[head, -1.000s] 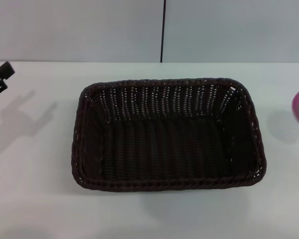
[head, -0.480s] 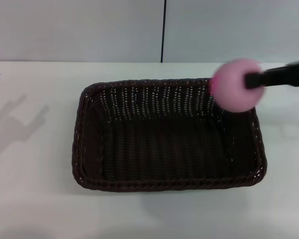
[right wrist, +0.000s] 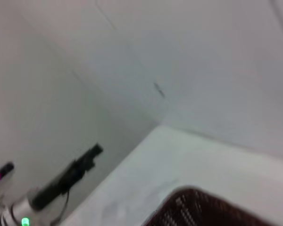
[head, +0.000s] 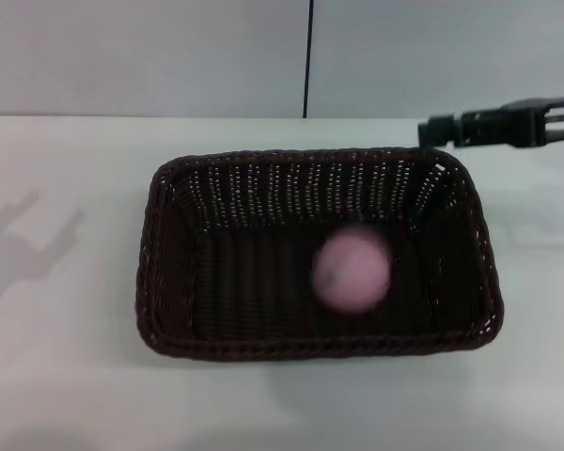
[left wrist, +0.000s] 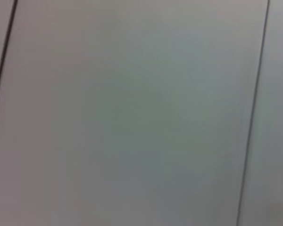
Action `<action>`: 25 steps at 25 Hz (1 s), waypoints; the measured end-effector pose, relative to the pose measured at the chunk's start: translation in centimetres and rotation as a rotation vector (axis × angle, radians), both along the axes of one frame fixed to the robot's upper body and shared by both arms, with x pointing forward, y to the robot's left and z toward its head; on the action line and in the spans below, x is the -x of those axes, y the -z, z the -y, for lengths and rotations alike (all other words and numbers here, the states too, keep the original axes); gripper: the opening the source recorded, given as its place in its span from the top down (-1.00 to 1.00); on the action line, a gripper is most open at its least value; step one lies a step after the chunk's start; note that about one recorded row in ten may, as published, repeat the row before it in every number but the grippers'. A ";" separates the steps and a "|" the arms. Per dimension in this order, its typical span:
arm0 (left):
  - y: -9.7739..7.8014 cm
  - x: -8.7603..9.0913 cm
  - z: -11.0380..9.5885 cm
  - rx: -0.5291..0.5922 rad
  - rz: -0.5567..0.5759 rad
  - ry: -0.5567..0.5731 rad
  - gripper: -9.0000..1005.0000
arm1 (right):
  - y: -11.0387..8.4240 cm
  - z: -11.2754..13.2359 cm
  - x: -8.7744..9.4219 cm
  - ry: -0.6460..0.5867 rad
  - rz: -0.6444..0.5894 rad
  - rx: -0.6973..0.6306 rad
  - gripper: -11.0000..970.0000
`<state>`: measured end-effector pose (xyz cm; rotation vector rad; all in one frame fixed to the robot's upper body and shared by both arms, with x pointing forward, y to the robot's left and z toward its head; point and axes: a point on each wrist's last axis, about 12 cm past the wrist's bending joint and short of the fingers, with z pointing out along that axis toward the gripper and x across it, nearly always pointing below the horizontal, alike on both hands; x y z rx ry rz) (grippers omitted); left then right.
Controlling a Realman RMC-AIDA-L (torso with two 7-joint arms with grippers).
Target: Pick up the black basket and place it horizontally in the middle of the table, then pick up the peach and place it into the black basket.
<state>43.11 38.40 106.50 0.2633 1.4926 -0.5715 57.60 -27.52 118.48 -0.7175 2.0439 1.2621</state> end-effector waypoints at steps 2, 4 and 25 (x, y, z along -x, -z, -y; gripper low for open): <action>0.0 0.3 -0.4 -0.012 0.008 -0.024 -0.48 | 0.1 0.7 0.3 0.022 0.049 -0.040 0.03; 0.0 0.5 -0.8 -0.020 0.019 -0.044 -0.48 | 0.2 1.4 0.9 0.039 0.084 -0.077 -0.14; 3.4 4.4 -2.0 0.028 0.050 -0.410 -0.49 | 15.1 4.8 12.0 1.038 0.829 -0.117 -0.40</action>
